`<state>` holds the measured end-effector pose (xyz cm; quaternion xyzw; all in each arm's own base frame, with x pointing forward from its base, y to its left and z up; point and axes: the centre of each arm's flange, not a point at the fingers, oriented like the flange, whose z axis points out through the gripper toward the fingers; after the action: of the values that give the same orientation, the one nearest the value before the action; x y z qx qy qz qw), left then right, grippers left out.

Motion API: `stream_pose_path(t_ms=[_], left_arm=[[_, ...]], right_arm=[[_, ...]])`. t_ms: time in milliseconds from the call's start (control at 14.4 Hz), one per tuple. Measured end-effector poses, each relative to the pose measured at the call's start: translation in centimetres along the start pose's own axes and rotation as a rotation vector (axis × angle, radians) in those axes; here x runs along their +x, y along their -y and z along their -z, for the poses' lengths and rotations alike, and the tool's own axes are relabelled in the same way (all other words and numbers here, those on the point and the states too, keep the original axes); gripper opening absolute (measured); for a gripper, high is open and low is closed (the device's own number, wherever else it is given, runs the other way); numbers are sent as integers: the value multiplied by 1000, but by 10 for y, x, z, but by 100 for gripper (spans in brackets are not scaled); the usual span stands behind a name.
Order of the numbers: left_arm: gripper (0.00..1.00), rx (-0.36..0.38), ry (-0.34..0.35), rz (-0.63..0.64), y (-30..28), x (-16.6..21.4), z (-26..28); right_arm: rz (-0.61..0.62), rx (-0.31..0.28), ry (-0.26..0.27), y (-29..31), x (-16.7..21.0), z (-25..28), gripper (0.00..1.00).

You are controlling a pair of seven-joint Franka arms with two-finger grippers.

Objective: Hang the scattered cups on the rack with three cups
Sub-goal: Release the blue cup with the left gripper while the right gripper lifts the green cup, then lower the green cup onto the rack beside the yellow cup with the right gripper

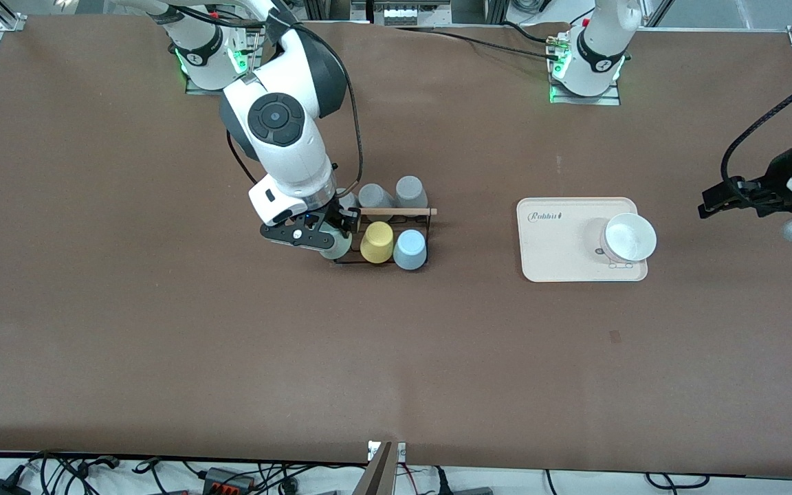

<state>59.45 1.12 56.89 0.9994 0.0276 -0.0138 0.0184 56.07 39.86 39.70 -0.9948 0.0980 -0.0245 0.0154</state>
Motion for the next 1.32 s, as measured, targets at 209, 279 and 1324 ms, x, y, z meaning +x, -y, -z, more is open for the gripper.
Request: stream_pose_path(t_ms=[209,279,1324], left_arm=[[100,-1,6,-1,0,-13,-5],[100,-1,4,-1,0,-17,-3],[100,-3,-23,11,0,-31,22]], right_arm=[[12,-6,11,6,-6,-8,68],[19,-9,18,9,-9,-13,68],[30,-47,53,11,-16,-46,68]])
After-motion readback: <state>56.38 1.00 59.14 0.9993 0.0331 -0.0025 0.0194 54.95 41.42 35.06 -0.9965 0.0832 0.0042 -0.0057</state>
